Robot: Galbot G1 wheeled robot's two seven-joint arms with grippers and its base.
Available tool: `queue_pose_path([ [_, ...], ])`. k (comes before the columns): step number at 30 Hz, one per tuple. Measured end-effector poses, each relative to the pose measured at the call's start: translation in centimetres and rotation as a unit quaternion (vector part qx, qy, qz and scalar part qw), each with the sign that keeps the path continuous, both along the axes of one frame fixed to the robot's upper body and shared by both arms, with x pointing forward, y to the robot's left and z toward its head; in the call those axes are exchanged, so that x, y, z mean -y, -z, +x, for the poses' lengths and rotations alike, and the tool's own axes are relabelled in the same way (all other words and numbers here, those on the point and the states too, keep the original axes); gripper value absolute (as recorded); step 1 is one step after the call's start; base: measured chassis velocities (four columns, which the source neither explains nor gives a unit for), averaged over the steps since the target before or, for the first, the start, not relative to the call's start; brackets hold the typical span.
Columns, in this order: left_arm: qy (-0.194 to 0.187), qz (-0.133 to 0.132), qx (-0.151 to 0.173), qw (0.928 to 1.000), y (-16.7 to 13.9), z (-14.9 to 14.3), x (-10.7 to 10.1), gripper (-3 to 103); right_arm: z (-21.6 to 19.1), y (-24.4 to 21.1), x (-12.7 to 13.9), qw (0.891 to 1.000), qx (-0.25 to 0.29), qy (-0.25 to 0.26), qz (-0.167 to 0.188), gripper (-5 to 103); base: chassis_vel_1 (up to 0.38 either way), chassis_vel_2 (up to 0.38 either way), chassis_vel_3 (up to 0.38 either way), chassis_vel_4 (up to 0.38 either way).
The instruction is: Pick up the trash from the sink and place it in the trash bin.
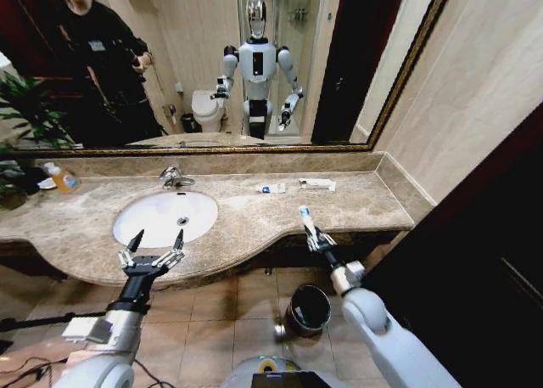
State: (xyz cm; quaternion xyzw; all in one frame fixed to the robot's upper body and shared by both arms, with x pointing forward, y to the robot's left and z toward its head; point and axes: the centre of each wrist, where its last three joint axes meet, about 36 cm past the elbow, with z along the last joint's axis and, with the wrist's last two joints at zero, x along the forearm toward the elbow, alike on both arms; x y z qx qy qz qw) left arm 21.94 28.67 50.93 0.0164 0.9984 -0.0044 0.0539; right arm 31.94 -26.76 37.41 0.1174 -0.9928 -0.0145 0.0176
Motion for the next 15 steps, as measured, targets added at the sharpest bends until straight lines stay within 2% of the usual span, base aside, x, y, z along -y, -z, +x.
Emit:
queue_pose_path([
  [6,0.0,0.0,0.0,1.0,0.0,0.0,0.0,100,-3.3,3.2,1.4,0.999,-0.026,0.02,-0.011,24,0.0,0.0,0.0,0.0],
  [9,0.0,0.0,0.0,1.0,0.0,0.0,0.0,100,-5.6,7.1,1.7,0.997,-0.066,0.036,-0.025,24,0.0,0.0,0.0,0.0],
  [15,0.0,0.0,0.0,1.0,0.0,0.0,0.0,100,-6.9,11.1,1.0,0.99,-0.128,0.052,-0.015,24,0.0,0.0,0.0,0.0],
])
